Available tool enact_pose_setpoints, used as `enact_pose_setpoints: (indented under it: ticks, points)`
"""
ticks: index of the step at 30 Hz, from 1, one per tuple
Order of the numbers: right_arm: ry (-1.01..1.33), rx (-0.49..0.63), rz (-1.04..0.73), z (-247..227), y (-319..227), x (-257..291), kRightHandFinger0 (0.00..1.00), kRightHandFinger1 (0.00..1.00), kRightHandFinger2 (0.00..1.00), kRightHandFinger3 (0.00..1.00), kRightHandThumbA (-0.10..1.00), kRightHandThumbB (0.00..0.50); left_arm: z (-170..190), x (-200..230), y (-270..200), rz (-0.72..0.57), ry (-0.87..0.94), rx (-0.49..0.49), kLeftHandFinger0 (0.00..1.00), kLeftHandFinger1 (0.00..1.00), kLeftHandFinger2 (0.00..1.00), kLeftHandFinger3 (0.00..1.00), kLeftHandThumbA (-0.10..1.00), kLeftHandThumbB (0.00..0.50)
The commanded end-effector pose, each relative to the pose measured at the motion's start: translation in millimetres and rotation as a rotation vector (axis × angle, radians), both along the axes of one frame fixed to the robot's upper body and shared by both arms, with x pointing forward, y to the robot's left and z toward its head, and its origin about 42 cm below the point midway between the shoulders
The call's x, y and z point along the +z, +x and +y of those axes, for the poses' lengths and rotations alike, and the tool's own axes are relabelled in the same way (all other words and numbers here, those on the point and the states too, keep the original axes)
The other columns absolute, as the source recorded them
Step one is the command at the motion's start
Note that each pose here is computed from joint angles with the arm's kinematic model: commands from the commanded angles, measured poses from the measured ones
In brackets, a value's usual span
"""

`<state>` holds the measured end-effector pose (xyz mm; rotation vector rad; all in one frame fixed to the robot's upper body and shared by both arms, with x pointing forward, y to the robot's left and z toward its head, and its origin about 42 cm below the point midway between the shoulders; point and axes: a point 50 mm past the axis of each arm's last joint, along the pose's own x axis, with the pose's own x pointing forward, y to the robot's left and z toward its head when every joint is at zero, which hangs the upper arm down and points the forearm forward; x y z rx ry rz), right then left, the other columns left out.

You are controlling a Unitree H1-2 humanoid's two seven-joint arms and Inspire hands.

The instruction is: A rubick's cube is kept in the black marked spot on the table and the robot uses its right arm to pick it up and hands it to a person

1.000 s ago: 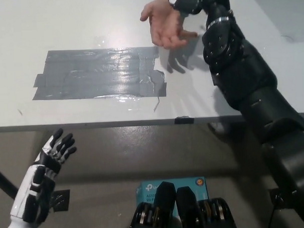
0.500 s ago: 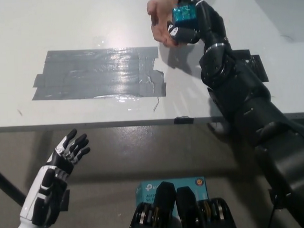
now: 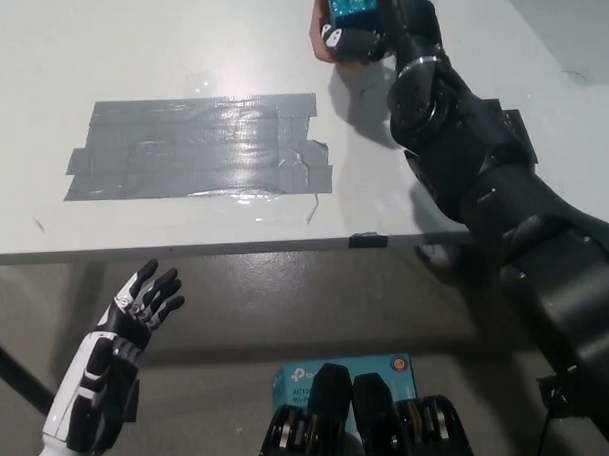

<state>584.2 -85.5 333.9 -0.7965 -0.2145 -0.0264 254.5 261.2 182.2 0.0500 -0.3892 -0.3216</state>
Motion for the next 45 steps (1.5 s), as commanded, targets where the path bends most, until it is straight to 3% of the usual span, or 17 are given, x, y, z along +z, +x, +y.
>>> enact_pose_setpoints:
  ticks: [1,2,7,13,18,26,29,30,34,37,39,41,42,45]
  points:
    - [-0.002,0.081,-0.065,21,3,57,0.66,1.00,1.00,1.00,0.47,0.381,-2,9,-3,-0.034,0.012,-0.025,1.00,1.00,1.00,1.00,0.95,0.212]
    - [-0.035,0.097,-0.011,23,5,58,1.00,1.00,1.00,1.00,0.60,0.468,-1,9,-2,-0.035,0.013,-0.021,1.00,1.00,1.00,1.00,0.95,0.211]
    - [-0.092,0.120,0.103,22,6,53,1.00,1.00,1.00,1.00,0.74,0.500,2,9,2,-0.033,0.001,-0.013,1.00,1.00,1.00,1.00,0.95,0.220]
    - [-0.081,0.109,0.116,10,8,47,1.00,1.00,1.00,1.00,0.79,0.495,4,8,3,-0.032,-0.007,-0.016,1.00,1.00,1.00,1.00,0.95,0.210]
    - [-0.047,0.107,0.068,-3,11,53,1.00,1.00,1.00,1.00,0.81,0.500,5,8,4,-0.036,-0.003,-0.010,1.00,1.00,1.00,1.00,0.95,0.204]
    - [0.067,0.169,-0.176,-39,3,107,1.00,1.00,1.00,1.00,0.85,0.500,7,8,6,-0.035,-0.005,0.001,1.00,1.00,1.00,1.00,0.95,0.205]
    - [0.133,0.240,-0.329,-62,-35,142,1.00,1.00,1.00,1.00,0.87,0.499,9,5,9,-0.033,-0.004,0.014,1.00,1.00,1.00,1.00,0.95,0.183]
    - [0.142,0.254,-0.382,-70,-52,152,1.00,1.00,1.00,1.00,0.86,0.472,10,4,10,-0.031,-0.001,0.022,1.00,1.00,1.00,1.00,0.95,0.179]
    - [0.180,0.313,-0.495,-90,-106,161,1.00,1.00,1.00,1.00,0.88,0.447,11,0,13,-0.022,0.000,0.032,1.00,1.00,1.00,1.00,0.95,0.177]
    - [0.209,0.418,-0.634,-110,-183,139,1.00,1.00,1.00,1.00,0.90,0.384,10,0,20,-0.021,-0.004,0.037,1.00,1.00,1.00,1.00,0.95,0.178]
    - [0.218,0.452,-0.674,-115,-209,129,1.00,1.00,1.00,1.00,0.88,0.377,10,0,23,-0.023,-0.005,0.038,1.00,1.00,1.00,1.00,0.95,0.178]
    - [0.264,0.493,-0.734,-121,-247,109,1.00,1.00,1.00,1.00,0.77,0.343,10,1,27,-0.027,-0.009,0.042,1.00,1.00,1.00,1.00,0.94,0.176]
    - [0.307,0.501,-0.760,-124,-264,96,1.00,1.00,1.00,1.00,0.75,0.355,10,1,28,-0.025,-0.010,0.042,1.00,1.00,1.00,1.00,0.94,0.167]
    - [0.372,0.512,-0.792,-130,-294,69,1.00,1.00,1.00,1.00,0.77,0.321,8,1,30,-0.024,-0.009,0.044,1.00,1.00,1.00,1.00,0.95,0.168]
